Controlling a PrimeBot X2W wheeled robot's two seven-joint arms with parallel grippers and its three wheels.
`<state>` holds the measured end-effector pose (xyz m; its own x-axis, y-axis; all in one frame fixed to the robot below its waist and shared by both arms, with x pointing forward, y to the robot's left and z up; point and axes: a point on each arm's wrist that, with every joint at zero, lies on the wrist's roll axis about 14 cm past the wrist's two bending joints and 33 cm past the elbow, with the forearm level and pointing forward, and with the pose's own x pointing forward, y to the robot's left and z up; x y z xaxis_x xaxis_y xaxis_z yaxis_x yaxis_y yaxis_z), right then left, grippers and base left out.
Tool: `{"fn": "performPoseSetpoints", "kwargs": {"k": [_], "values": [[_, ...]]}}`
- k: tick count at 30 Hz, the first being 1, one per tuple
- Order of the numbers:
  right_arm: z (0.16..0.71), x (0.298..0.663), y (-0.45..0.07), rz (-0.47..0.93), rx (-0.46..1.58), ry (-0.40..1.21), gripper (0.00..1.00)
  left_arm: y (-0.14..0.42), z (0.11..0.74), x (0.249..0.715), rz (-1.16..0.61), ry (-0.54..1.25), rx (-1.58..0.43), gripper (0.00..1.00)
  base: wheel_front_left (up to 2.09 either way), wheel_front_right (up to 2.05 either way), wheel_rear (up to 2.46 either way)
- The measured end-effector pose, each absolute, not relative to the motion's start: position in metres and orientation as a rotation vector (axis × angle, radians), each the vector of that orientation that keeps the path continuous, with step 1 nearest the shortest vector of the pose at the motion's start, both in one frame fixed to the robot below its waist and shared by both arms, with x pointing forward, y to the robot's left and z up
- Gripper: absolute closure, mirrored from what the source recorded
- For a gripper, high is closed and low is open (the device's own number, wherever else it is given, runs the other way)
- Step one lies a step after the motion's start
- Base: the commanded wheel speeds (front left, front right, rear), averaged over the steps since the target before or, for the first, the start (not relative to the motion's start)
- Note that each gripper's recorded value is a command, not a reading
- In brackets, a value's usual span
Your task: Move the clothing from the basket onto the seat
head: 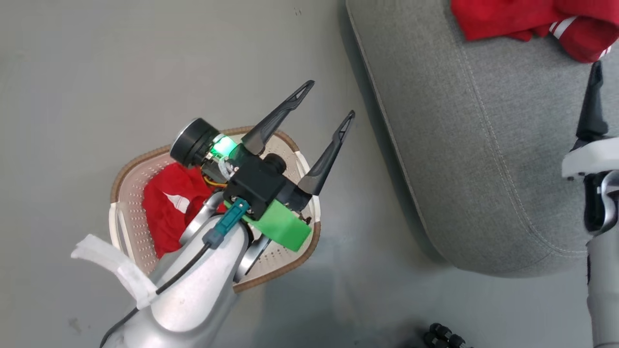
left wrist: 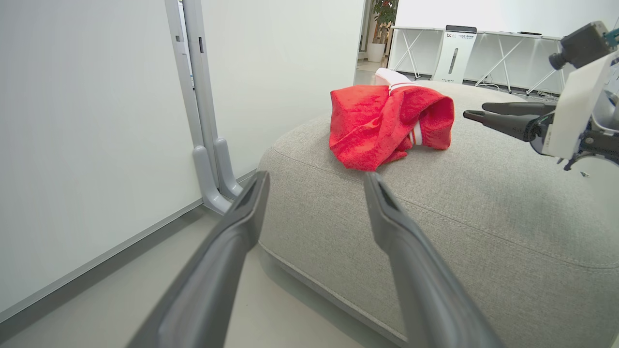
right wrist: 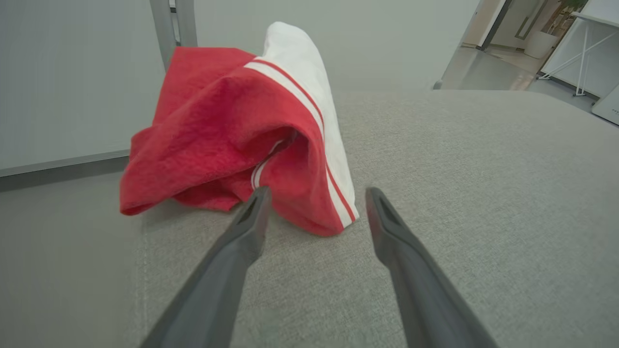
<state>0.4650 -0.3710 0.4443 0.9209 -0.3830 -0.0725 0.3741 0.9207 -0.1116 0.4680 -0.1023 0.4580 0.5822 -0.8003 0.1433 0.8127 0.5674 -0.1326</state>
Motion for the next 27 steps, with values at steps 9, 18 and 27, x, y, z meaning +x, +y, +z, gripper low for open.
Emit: {"fn": "performPoseSetpoints", "kwargs": {"k": [9,18,27], "values": [[0.471,0.455,-0.312,-0.258,-0.015,0.001,0.00,-0.051,0.476,0.470,-0.757,-0.068,-0.173,0.00,0.00,0.00,0.00],[0.498,0.464,-0.239,-0.075,0.051,-0.089,0.00,0.017,0.496,0.473,-0.527,-0.095,-0.159,0.00,0.00,0.00,0.00],[0.527,0.463,-0.181,0.072,0.095,-0.168,0.00,0.089,0.505,0.458,-0.303,-0.101,-0.147,0.00,0.00,0.00,0.00]]}}
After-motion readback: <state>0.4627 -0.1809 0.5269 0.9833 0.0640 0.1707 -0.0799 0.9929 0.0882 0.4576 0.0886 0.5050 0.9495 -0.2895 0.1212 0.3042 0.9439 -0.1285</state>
